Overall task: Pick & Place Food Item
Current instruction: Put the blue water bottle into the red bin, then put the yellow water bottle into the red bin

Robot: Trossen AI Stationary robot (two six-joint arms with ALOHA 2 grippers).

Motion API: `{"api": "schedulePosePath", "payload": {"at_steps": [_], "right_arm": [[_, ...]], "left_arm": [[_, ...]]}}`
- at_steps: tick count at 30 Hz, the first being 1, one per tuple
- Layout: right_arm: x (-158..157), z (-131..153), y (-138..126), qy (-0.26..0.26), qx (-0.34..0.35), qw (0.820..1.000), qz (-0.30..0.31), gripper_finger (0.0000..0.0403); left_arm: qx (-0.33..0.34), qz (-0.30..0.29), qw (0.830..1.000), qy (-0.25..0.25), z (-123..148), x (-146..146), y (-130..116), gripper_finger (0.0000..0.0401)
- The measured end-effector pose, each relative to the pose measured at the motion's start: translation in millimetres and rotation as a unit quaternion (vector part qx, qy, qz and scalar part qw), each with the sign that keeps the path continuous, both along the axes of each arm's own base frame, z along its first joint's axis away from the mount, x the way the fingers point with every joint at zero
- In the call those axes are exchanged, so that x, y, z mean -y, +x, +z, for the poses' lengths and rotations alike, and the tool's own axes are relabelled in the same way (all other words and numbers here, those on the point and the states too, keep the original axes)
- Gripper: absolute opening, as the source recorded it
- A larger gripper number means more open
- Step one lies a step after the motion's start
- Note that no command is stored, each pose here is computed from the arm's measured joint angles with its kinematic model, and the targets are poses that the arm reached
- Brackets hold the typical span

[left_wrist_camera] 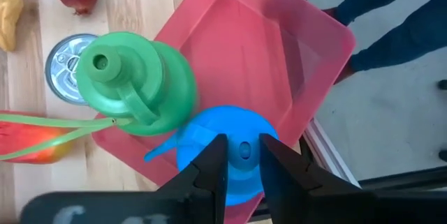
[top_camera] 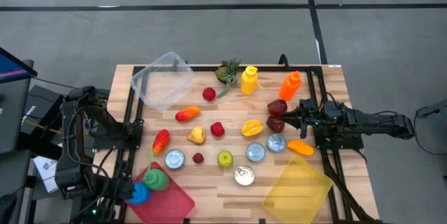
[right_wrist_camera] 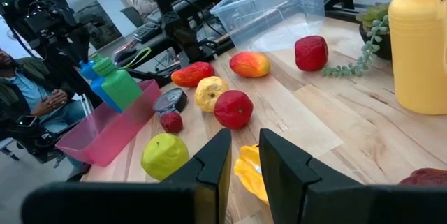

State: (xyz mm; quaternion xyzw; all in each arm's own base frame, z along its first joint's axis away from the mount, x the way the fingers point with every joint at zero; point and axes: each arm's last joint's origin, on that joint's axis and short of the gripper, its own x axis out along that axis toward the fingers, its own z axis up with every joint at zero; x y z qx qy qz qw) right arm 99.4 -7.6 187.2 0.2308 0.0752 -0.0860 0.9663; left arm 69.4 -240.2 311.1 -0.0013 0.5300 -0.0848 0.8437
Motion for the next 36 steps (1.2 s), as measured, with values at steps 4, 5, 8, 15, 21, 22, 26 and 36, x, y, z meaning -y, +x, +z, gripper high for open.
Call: {"api": "schedulePosePath", "payload": {"at_steps": [4,5,8,15,21,22,26,36], "right_arm": [[0.0,0.0,0.0,0.0,0.0,1.0,0.0,0.0069],[0.0,0.0,0.0,0.0,0.0,1.0,0.0,0.0069],[0.0,0.0,0.0,0.0,0.0,1.0,0.0,0.0069],[0.0,0.0,0.0,0.0,0.0,1.0,0.0,0.0069],[0.0,0.0,0.0,0.0,0.0,1.0,0.0,0.0069],[0.0,0.0,0.0,0.0,0.0,1.0,0.0,0.0069],[0.0,0.0,0.0,0.0,0.0,1.0,0.0,0.0069],[0.0,0.0,0.0,0.0,0.0,1.0,0.0,0.0069]], "left_arm": [[-0.005,0.001,1.0,-0.008,2.7,-3.8,-1.1,0.0066],[-0.007,0.005,1.0,-0.012,3.6,-5.4,-1.6,0.0067],[-0.011,0.015,0.999,-0.029,8.1,-9.7,-2.9,0.0073],[0.011,0.028,0.999,-0.045,18.5,-21.5,-4.6,0.0128],[0.01,0.028,0.999,-0.04,17.2,-20.9,-4.4,0.0175],[0.01,0.028,0.999,-0.041,17.8,-21.5,-4.6,0.0181],[0.015,0.035,0.997,-0.064,24.0,-26.8,-3.5,0.0198],[0.318,0.103,0.93,-0.155,98.0,-94.3,32.0,0.0196]]}}
